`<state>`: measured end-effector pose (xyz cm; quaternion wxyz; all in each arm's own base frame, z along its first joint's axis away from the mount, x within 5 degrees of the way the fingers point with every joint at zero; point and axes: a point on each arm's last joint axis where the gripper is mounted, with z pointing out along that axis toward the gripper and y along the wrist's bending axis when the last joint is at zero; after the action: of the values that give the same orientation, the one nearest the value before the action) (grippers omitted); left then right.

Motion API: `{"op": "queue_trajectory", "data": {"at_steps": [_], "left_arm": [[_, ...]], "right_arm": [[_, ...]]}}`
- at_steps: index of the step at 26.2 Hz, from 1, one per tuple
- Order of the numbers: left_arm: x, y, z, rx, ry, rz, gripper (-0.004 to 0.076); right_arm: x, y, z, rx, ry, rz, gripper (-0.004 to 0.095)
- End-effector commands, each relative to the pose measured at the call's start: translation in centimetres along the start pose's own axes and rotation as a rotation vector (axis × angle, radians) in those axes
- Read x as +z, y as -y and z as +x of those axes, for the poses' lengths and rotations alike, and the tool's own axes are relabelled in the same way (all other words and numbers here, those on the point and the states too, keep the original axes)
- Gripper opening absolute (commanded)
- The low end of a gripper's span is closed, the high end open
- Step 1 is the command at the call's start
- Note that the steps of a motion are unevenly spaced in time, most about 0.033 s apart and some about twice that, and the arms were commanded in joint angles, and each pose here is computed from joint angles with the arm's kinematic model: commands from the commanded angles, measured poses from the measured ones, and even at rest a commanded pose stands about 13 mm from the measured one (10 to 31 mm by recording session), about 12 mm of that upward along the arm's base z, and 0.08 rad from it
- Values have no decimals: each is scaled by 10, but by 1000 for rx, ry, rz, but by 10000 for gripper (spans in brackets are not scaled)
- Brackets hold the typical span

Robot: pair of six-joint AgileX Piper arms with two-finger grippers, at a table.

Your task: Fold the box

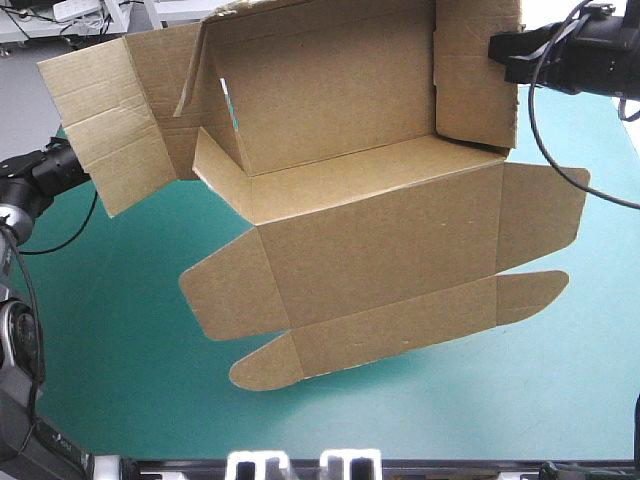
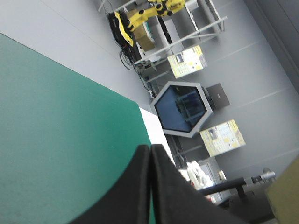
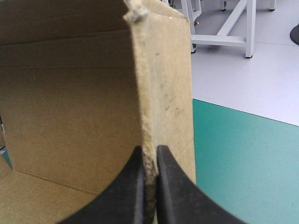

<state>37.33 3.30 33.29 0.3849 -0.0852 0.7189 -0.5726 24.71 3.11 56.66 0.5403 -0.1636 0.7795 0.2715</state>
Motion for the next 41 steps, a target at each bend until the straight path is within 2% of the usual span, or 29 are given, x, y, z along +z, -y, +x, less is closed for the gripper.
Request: {"op": "queue_trajectory", "data": {"at_steps": [1,6,15,20,27,36,41], "left_arm": [[6,66,13,83,-64,217,-10],[-1,111,23,156,-47,296,-10],[-23,161,41,233,-52,322,-10],[-28,167,51,276,-102,246,-10],[-32,179,58,301,-102,256,-10],[-17,194,82,340,-201,297,-10],[-12,191,87,366,-233,255,-10]], "right_arm": [[-10,-13,-6,4,44,-67,-19],[2,3,-3,11,2,-11,-19],[19,20,1,40,-29,-5,-19],[23,23,0,47,-17,-7,-19],[24,24,-2,48,2,-3,-19],[24,25,-4,49,31,3,-19],[24,25,-5,49,33,4,-19]]}}
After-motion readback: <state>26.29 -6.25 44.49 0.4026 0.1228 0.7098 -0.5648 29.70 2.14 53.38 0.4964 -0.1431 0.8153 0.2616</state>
